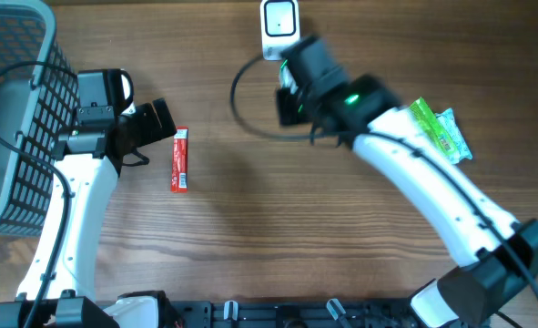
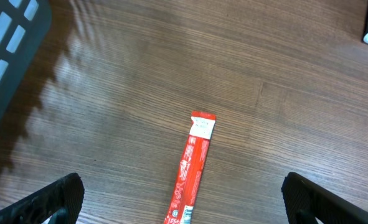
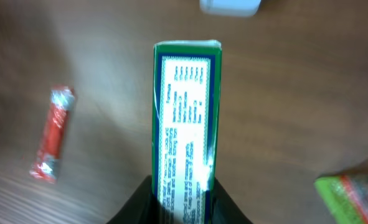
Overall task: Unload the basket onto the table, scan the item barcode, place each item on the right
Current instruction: 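Hold the green box's barcode side at the scanner window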
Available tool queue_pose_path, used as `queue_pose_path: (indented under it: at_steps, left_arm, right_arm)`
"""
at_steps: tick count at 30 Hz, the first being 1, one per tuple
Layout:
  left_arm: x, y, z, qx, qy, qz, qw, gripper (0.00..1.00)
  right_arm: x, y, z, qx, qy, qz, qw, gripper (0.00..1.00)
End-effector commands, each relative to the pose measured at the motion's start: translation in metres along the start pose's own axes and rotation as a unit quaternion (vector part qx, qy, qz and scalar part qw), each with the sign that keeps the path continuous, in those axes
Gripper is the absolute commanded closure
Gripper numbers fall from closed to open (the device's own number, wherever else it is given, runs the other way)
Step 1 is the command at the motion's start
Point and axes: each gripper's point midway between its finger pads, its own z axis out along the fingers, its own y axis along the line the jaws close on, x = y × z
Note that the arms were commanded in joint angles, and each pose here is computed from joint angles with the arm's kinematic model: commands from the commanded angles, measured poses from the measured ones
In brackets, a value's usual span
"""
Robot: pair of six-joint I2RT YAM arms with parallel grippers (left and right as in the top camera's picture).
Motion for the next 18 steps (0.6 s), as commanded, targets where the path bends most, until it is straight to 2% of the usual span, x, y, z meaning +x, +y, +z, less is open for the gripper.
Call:
queue_pose_path:
  at_steps: [1, 3, 4, 6, 10, 15, 18]
  left_arm:
    - [-0.002, 0.003, -0.001, -0.005, -0.004, 0.006, 1.0, 0.0]
    - [-0.002, 0.003, -0.001, -0.005, -0.004, 0.006, 1.0, 0.0]
    - [-0.001, 0.003, -0.001, -0.005, -0.004, 0.006, 1.0, 0.0]
    - [-0.002, 0.003, -0.001, -0.005, -0.004, 0.006, 1.0, 0.0]
    - [-0.002, 0.003, -0.001, -0.005, -0.004, 0.006, 1.0, 0.0]
    - [-0.002, 0.003, -0.001, -0.005, -0.004, 0.006, 1.0, 0.0]
    - [-0.002, 0.003, -0.001, -0.005, -0.004, 0.006, 1.0, 0.0]
  right_arm:
    - [-0.06, 0.0, -0.051, -0.038, -0.063, 0.006, 0.997, 0.86]
    - [-0.081, -0.002, -0.063, -0.038, -0.083, 0.008, 0.996, 0.83]
    - [-0.089, -0.001, -0.062, -0.039, -0.092, 0.004, 0.995, 0.79]
    - [-0.103, 0.004, -0.048, -0.043, -0.11, -0.009, 0.993, 0.78]
    - [-0.117, 0.006, 0.009, -0.032, -0.115, -0.036, 0.992, 0.77]
    - [-0.125, -0.008, 0.094, 0.022, -0.121, -0.038, 0.992, 0.85]
    - [-0.127, -0.009, 0.133, 0.024, -0.131, -0.035, 0.991, 0.85]
